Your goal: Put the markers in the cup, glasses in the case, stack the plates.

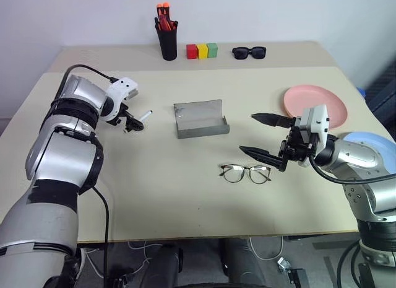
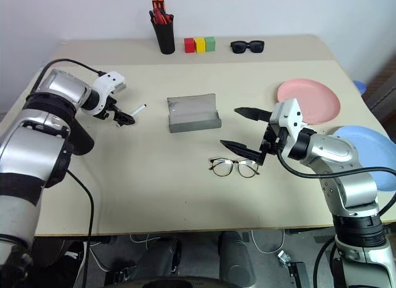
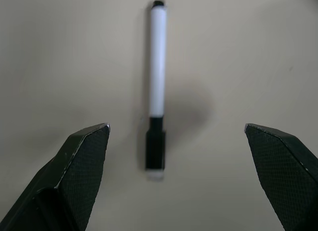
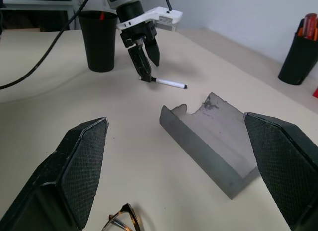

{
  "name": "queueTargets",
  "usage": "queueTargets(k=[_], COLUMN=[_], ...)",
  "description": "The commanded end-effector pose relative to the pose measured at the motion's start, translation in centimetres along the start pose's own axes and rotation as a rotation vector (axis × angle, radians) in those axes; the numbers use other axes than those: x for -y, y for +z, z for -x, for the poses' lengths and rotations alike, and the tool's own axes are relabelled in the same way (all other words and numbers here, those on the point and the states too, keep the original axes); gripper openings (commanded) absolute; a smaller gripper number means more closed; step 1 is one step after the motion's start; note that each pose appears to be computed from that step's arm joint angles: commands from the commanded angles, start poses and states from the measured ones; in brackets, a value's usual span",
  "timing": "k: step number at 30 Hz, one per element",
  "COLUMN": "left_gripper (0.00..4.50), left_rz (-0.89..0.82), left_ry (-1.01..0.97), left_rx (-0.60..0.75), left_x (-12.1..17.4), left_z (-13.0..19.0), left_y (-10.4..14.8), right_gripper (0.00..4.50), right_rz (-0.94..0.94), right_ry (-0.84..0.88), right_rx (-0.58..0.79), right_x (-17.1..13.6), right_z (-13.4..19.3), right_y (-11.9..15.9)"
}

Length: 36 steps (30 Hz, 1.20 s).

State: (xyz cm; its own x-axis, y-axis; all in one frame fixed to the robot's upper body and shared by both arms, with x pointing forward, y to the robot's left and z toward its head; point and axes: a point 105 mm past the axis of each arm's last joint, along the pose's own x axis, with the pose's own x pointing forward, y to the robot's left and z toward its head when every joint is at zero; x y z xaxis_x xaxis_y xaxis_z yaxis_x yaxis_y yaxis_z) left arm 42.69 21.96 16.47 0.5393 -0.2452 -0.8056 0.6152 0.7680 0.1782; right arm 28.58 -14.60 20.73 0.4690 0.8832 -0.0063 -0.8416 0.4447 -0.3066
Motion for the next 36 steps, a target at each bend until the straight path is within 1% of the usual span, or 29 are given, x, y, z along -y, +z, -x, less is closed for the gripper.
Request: queueTargets(k=[1,6,10,13,18,24,25,26,27,30,34,36], left_gripper=[4.48,4.48,4.48,3.72,1.37,1.37,0.88,0.55,0.1,0.04,0.04,0.04], left_rz=[-0.032,-0.087,-0.096,-0.087,-0.098,-0.108,-0.105,-0.097,-0.09,-0.062,-0.083,-0.069], left_ry=[0.022,0.06,0.06,0.037,0.065,0.065,0.062,0.062,0.071,0.083,0.073,0.064], left_rx=[-0.008,-0.072,-0.098,-0.111,-0.1,-0.093,-0.089,-0.077,-0.063,-0.027,-0.027,0.07], left_x=[-0.5,-1.1,-1.2,-0.6,-0.6,-0.7,-0.7,-0.7,-0.8,-0.9,-0.9,-0.8], left_z=[0.3,0.1,-0.1,-1.0,-1.7,-1.4,-1.4,-1.4,-1.4,-1.2,-1.0,-0.2], left_y=[-0.1,-1.3,-2.0,-2.5,-2.7,-2.5,-2.5,-2.4,-2.2,-1.5,-1.4,0.6], right_gripper=[4.5,4.5,4.5,4.5,4.5,4.5,4.5,4.5,4.5,4.5,4.5,4.5], right_rz=[0.042,0.041,0.042,0.044,0.045,0.043,0.043,0.044,0.045,0.045,0.046,0.043], right_ry=[-0.007,-0.013,-0.012,-0.012,-0.012,-0.019,-0.021,-0.02,-0.02,-0.02,-0.018,-0.01], right_rx=[0.028,0.024,0.02,0.019,0.017,0.01,0.011,0.01,0.011,0.012,0.012,0.011], right_x=[0.0,0.0,0.0,0.0,0.0,0.0,0.0,0.0,0.1,0.1,0.1,0.0], right_z=[0.2,0.3,0.2,0.2,0.2,0.4,0.5,0.5,0.4,0.3,0.3,0.3], right_y=[1.1,1.0,0.9,1.0,1.0,0.9,0.9,0.9,0.9,0.9,0.9,0.9])
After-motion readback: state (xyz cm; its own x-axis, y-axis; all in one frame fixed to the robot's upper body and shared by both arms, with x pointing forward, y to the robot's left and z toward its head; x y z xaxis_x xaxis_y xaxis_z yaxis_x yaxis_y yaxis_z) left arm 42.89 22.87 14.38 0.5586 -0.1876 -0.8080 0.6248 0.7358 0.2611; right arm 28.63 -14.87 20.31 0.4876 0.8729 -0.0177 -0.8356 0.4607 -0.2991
